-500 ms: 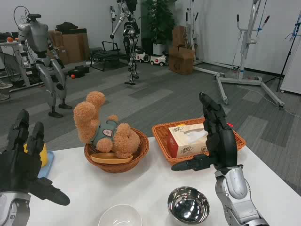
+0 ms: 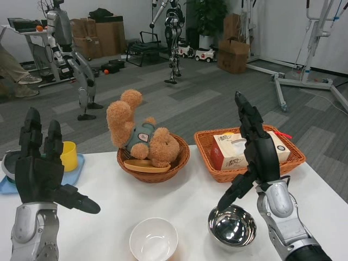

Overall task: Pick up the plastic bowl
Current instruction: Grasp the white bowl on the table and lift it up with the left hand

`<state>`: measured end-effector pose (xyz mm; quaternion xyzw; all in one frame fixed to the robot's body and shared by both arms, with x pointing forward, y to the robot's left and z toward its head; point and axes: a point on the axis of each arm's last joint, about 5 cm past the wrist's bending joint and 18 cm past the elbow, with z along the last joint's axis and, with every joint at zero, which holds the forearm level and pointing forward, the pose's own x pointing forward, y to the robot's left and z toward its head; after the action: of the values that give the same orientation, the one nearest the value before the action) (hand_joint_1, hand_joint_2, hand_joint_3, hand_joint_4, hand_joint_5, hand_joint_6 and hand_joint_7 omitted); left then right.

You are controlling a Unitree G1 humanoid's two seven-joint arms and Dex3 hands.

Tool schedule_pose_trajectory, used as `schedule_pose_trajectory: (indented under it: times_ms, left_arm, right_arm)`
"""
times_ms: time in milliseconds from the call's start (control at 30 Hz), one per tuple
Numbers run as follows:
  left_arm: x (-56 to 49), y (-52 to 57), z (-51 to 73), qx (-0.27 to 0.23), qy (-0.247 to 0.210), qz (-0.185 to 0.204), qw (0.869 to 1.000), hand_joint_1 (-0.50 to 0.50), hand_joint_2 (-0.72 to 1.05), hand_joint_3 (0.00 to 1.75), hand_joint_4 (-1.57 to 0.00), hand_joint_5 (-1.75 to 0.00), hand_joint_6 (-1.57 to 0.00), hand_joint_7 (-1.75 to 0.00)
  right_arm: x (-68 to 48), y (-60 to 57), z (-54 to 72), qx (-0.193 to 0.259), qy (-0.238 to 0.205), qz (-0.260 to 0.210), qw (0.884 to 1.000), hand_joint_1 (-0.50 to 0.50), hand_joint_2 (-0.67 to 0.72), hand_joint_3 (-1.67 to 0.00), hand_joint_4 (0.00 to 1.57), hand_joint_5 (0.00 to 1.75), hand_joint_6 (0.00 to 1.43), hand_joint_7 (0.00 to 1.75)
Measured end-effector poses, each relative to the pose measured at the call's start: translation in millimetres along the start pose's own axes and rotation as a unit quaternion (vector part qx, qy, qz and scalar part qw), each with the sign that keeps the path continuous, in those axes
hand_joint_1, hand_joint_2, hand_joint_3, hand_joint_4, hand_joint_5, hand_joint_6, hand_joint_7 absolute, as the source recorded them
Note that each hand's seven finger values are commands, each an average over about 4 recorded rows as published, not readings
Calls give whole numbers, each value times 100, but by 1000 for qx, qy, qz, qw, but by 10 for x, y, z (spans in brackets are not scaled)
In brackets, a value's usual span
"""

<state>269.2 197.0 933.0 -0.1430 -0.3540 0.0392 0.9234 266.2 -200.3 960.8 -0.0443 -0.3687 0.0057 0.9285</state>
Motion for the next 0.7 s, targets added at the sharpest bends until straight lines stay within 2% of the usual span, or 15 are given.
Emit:
schedule_pose_trajectory:
  times_ms: [500, 700]
  left_arm:
    - [-4, 2, -1, 0, 1, 0, 1000, -50, -64, 0, 0, 0, 0, 0]
    - [-53, 24, -8, 6, 8, 1, 1000, -50, -64, 0, 0, 0, 0, 0]
  right_arm:
    - [-2, 6, -2, 3, 1, 0, 1000, -46, 72, 0, 0, 0, 0, 7]
    - [-2, 4, -2, 6, 1, -2, 1000, -46, 72, 0, 0, 0, 0, 7]
